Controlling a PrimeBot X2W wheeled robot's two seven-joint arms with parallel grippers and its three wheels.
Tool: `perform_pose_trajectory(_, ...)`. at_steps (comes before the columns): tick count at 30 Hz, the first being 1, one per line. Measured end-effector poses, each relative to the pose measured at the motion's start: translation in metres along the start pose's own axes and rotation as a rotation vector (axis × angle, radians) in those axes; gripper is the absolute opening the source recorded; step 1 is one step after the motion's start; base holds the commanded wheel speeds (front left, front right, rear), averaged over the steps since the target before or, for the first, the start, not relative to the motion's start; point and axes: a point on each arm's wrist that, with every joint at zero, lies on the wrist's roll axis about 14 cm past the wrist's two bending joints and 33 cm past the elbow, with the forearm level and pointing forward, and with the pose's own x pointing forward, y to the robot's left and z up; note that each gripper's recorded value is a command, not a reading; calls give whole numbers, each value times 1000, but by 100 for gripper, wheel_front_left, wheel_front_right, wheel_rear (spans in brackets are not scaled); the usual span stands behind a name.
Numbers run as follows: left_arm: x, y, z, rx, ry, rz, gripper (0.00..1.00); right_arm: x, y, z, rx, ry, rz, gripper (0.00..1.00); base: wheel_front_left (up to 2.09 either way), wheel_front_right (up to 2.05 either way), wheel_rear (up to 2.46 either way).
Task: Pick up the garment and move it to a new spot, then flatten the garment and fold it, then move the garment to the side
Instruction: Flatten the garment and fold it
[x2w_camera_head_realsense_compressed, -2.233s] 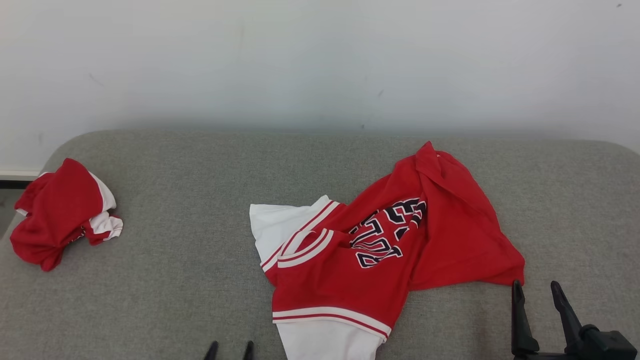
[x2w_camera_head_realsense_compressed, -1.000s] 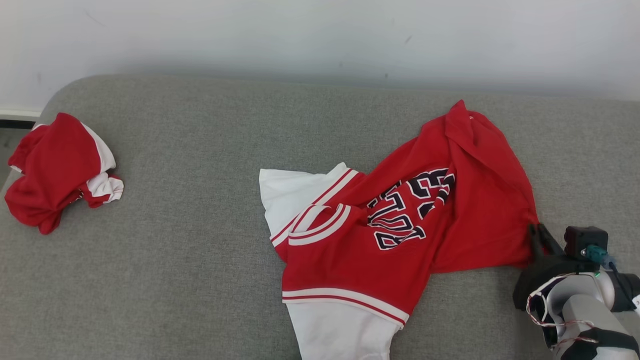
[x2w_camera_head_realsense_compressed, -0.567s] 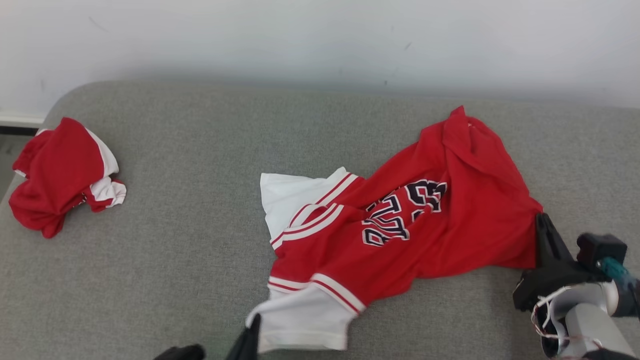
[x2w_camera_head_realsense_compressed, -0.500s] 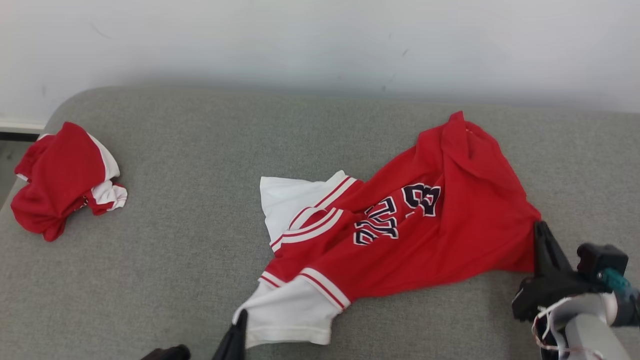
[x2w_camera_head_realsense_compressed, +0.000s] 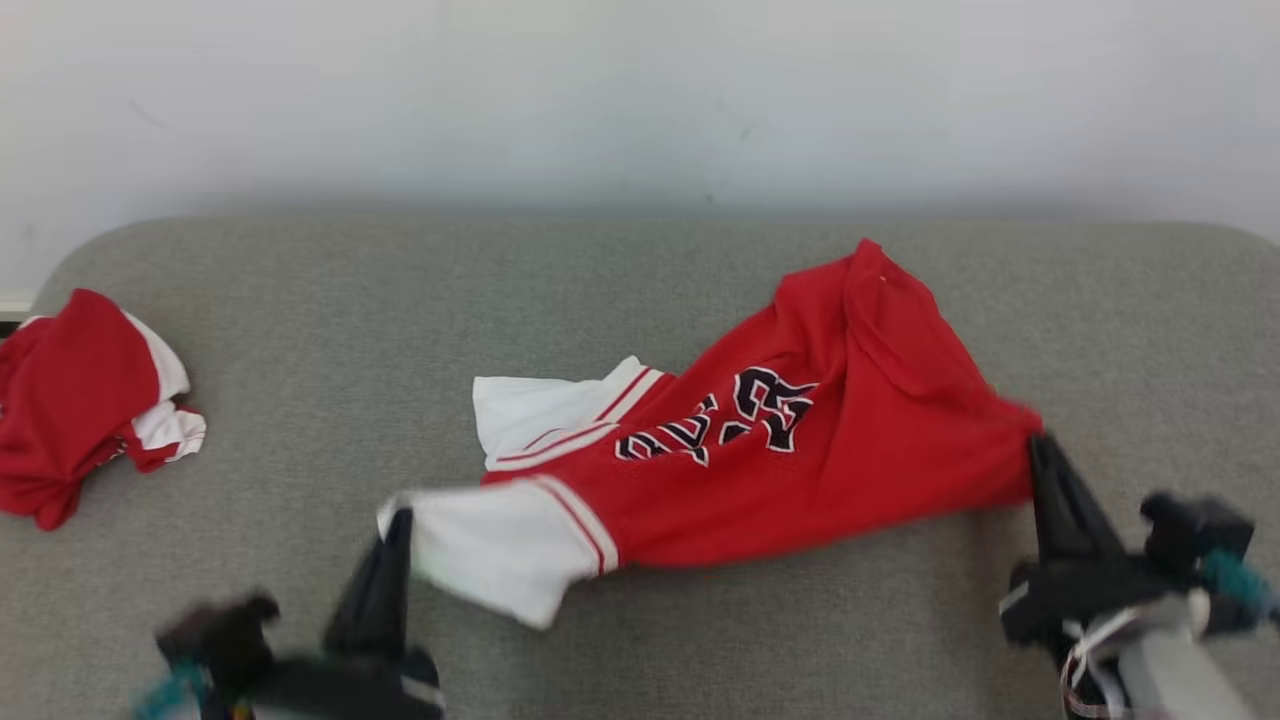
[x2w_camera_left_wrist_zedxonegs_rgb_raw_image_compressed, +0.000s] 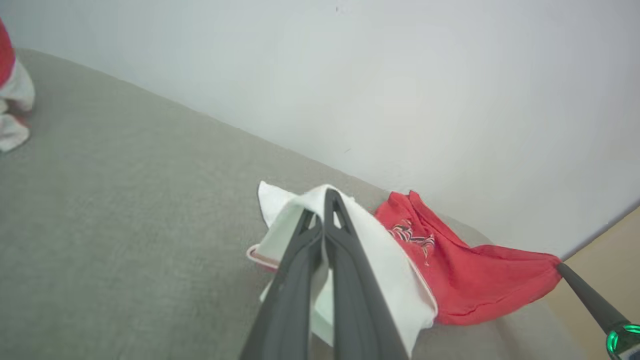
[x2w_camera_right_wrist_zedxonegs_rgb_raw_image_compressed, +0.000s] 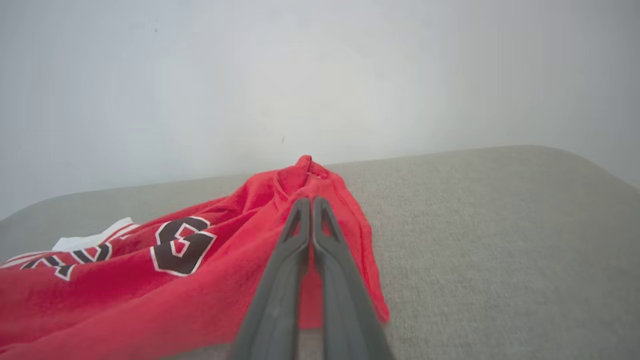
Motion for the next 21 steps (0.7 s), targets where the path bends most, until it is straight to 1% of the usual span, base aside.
perform_pose_trajectory(5, 62, -21, 53, 27, -20, -120, 0, 46, 6, 58, -23, -127, 55, 0, 0, 0, 0)
perform_pose_trajectory(8, 104, -35, 92, 21, -39, -170, 0, 77, 10, 96, -4, -190, 76, 0, 0, 0, 0)
perform_pose_trajectory(9, 118, -40, 105, 10, -50, -179, 0, 87, 11, 109, 4, -209, 83, 0, 0, 0, 0)
perform_pose_trajectory(10, 118, -40, 105, 10, -50, -179, 0, 87, 11, 109, 4, -209, 83, 0, 0, 0, 0)
perform_pose_trajectory(12, 145, -50, 130, -21, -69, -194, 0, 109, 10, 132, 28, -238, 85, 0, 0, 0, 0)
perform_pose_trajectory(15, 185, -62, 161, -41, -78, -206, 0, 141, 12, 162, 41, -267, 95, 0, 0, 0, 0)
perform_pose_trajectory(18, 224, -68, 197, -45, -126, -196, 0, 172, 15, 192, 45, -308, 105, 0, 0, 0, 0)
perform_pose_trajectory(21, 257, -76, 222, -26, -161, -196, 0, 201, 11, 226, 94, -372, 91, 0, 0, 0, 0)
